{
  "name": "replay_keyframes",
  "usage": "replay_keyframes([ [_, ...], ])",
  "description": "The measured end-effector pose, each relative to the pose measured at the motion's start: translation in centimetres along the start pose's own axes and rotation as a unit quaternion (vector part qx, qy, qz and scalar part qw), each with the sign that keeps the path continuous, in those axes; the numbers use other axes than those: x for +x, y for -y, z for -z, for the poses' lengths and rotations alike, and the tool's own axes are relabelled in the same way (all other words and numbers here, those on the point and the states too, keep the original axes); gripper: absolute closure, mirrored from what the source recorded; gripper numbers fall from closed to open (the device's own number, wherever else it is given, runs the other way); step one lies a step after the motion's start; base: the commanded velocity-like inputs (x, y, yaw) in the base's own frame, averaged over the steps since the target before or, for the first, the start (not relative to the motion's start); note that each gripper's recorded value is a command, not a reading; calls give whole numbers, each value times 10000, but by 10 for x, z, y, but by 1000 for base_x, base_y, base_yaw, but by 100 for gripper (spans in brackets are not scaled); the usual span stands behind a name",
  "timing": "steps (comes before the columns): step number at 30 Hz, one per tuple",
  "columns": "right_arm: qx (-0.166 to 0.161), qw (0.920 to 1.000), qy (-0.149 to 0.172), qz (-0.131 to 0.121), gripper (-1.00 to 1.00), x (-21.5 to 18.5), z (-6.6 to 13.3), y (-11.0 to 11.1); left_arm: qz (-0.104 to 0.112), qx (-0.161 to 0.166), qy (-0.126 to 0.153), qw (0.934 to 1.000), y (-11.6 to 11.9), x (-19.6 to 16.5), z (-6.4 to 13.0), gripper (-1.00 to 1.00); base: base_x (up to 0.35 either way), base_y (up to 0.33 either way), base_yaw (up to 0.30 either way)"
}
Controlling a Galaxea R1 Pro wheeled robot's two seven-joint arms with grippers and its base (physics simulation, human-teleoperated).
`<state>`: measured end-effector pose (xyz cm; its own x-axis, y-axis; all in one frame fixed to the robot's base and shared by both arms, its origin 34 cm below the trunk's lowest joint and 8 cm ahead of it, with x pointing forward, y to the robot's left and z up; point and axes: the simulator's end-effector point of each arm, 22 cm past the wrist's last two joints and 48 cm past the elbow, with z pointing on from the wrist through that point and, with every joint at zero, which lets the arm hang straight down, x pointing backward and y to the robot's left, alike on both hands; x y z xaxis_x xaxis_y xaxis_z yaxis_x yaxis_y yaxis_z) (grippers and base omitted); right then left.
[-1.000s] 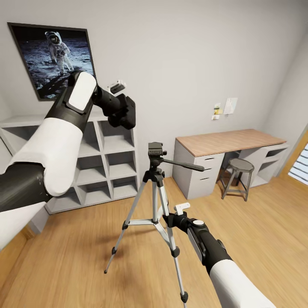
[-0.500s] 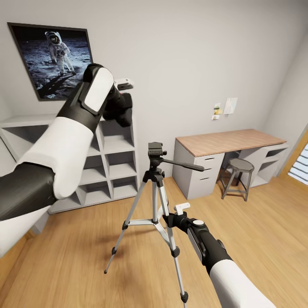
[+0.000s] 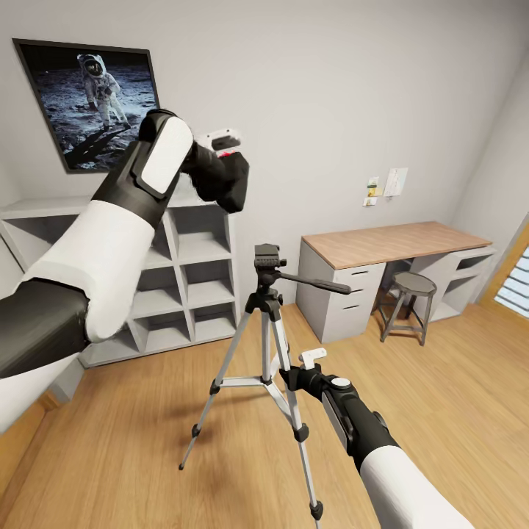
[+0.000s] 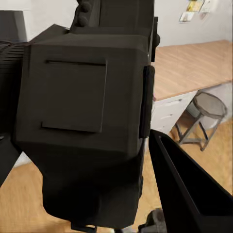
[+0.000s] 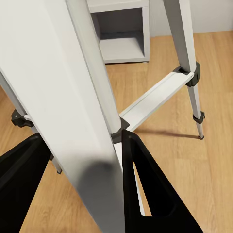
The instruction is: Attach the digital camera to the camera tripod in the bedroom.
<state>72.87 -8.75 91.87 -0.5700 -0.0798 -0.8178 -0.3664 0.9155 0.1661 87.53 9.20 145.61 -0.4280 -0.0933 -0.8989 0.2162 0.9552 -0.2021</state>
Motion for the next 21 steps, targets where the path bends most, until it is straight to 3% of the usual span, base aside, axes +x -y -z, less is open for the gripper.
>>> replay_keyframes([
  [3,2,10000,2,-1,100,0,0,0,63,1028,238,9944,24,-13,6,100,0,0,0],
  [6,3,10000,1,-3,100,0,0,0,111,1482,504,9876,28,-27,13,100,0,0,0],
  [7,3,10000,2,1,100,0,0,0,135,1726,706,9824,27,-37,19,100,0,0,0],
  [12,3,10000,1,0,100,0,0,0,16,2105,1091,9715,22,-54,32,100,0,0,0],
  [15,5,10000,2,-8,100,-1,0,0,-141,2084,1232,9702,9,-61,37,100,0,0,0],
  [21,10,10000,7,-10,100,-1,0,0,-298,2079,1265,9695,14,-60,38,100,0,0,0],
])
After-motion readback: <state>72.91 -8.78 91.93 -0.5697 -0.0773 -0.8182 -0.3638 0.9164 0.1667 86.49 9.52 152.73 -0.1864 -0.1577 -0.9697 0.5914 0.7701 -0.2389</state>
